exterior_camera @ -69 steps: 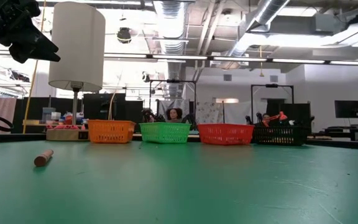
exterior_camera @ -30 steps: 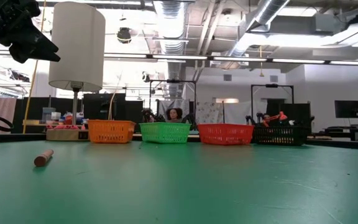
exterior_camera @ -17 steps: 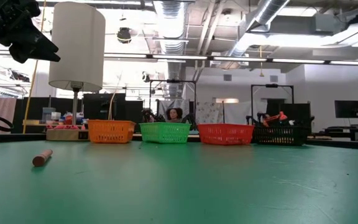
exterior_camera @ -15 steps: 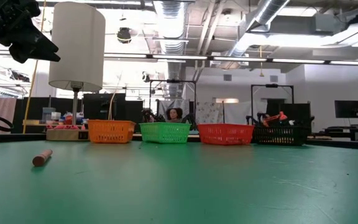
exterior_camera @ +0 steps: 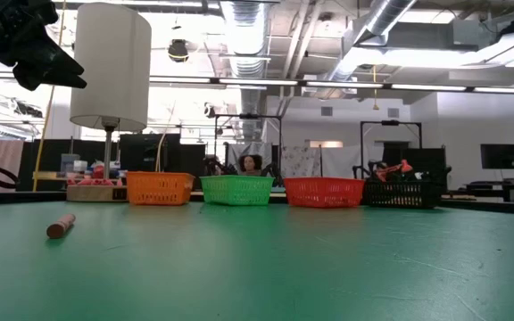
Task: Sort crayons
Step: Put the brown crayon into the orange bin
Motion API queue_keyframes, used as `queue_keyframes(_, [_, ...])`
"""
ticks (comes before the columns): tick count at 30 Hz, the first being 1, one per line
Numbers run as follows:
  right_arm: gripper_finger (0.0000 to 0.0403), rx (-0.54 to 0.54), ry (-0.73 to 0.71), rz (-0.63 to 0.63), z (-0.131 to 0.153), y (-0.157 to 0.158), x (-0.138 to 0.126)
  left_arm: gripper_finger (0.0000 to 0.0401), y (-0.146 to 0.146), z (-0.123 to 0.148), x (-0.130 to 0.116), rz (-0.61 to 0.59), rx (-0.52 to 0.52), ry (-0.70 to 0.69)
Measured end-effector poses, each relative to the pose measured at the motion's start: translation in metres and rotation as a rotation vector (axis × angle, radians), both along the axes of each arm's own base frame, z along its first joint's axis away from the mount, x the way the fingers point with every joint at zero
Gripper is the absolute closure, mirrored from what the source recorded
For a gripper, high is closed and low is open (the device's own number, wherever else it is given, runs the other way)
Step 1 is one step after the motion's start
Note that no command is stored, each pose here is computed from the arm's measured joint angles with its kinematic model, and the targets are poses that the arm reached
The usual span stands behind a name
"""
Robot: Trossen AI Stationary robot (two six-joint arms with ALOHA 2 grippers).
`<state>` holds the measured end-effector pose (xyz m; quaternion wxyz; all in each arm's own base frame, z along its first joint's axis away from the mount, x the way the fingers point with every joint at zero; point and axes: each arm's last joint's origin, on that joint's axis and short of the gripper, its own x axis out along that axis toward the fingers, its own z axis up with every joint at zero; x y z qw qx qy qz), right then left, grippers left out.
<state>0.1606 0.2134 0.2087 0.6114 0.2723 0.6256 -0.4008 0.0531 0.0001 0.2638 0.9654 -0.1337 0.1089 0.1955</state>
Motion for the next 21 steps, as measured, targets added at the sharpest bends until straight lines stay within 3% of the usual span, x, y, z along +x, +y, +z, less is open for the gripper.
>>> queue_keyframes(5, [0.0300,0.090,-0.073,-0.021,0.001,-0.016,-0.026,0.0209,0.000,0.000,0.000,0.000,0.000,0.000])
queue_keyframes(11, [0.0287,0.171,-0.087,-0.044,-0.022,-0.028,-0.040,0.0209,0.000,0.000,0.000,0.000,0.000,0.000])
queue_keyframes(21, [0.0286,0.157,-0.031,-0.012,-0.037,-0.037,-0.047,0.0209,0.000,0.000,0.000,0.000,0.000,0.000])
